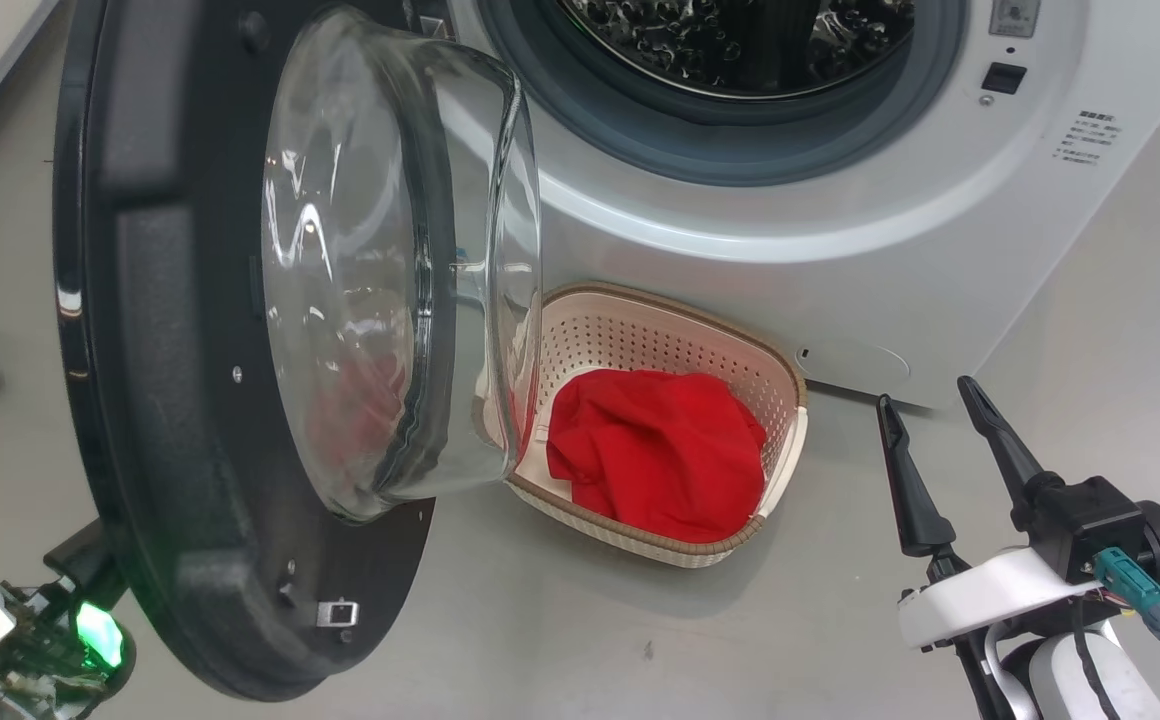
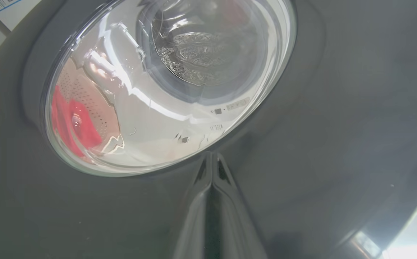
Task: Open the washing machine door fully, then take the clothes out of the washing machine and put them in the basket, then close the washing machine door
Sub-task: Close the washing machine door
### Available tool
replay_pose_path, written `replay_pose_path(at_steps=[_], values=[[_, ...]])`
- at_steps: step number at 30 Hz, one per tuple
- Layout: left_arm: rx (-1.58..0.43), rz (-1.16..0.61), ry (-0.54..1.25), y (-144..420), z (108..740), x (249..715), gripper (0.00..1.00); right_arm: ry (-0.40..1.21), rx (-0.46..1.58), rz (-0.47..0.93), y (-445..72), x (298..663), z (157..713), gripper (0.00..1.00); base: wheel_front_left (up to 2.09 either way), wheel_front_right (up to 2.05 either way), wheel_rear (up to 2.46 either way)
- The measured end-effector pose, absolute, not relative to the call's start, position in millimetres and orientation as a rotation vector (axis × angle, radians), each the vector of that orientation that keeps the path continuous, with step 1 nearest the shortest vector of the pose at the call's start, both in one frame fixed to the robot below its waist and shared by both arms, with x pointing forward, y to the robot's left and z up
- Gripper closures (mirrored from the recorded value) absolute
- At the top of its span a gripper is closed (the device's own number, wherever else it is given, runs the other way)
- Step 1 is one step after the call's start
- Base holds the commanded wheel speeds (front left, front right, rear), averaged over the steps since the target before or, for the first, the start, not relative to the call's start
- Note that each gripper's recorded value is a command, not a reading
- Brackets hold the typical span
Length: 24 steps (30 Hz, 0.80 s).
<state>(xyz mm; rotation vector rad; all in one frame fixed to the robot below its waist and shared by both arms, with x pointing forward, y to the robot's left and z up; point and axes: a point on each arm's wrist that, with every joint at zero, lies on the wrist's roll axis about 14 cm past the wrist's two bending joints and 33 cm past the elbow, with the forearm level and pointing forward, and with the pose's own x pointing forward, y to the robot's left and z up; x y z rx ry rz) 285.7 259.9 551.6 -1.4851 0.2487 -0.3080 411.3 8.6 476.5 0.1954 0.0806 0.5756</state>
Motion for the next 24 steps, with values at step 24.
replay_pose_path(at_steps=[24], values=[[-1.467,-0.604,0.423,181.5,560.3,324.6,1.00,0.040,0.221,0.383,-47.1,415.4,481.7,0.00,0.00,0.00,0.00]])
